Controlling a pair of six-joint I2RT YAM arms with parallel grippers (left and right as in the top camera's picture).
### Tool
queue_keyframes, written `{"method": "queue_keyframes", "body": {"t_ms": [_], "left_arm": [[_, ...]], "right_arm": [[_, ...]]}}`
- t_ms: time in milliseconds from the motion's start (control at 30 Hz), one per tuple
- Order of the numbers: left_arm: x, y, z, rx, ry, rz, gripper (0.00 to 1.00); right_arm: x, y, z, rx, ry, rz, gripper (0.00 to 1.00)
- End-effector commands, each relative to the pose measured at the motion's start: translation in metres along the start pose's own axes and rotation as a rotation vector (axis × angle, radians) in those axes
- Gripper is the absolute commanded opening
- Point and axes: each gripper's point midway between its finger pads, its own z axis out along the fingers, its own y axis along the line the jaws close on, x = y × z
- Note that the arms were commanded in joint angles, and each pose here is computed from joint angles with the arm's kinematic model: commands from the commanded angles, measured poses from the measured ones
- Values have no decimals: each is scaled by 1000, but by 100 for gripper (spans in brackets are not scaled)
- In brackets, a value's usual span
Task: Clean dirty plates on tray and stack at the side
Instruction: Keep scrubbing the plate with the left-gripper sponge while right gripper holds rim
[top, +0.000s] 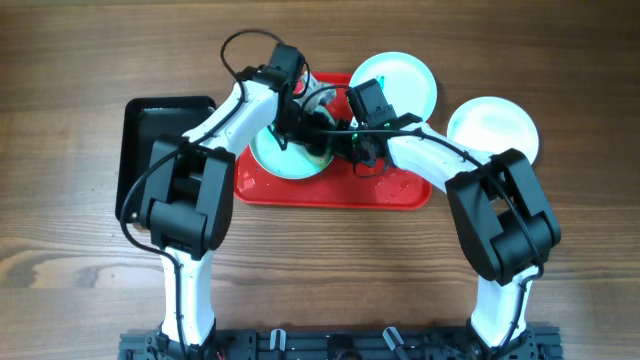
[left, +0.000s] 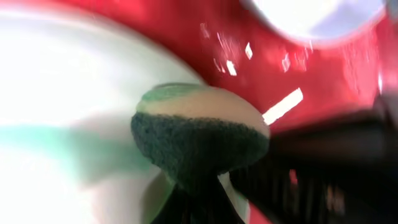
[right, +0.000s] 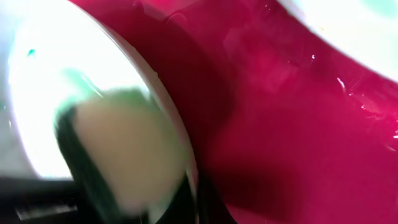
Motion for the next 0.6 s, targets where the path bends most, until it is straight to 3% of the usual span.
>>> {"method": "queue_keyframes", "body": {"t_ms": [0, 167, 267, 367, 567], "left_arm": [[-13, 32, 6, -165, -60, -104, 4], [-22, 79, -10, -447, -132, -212, 4], [-11, 117, -35, -705, -172, -367, 4], [4, 135, -53, -863, -184, -470, 4], [37, 131, -54, -887, -52, -500, 4]], "right_arm": [[4, -12, 5, 32, 6, 16, 4], [4, -12, 5, 32, 5, 16, 4], [4, -12, 5, 32, 5, 16, 4], [4, -12, 5, 32, 5, 16, 4], [4, -12, 5, 32, 5, 16, 4]]}}
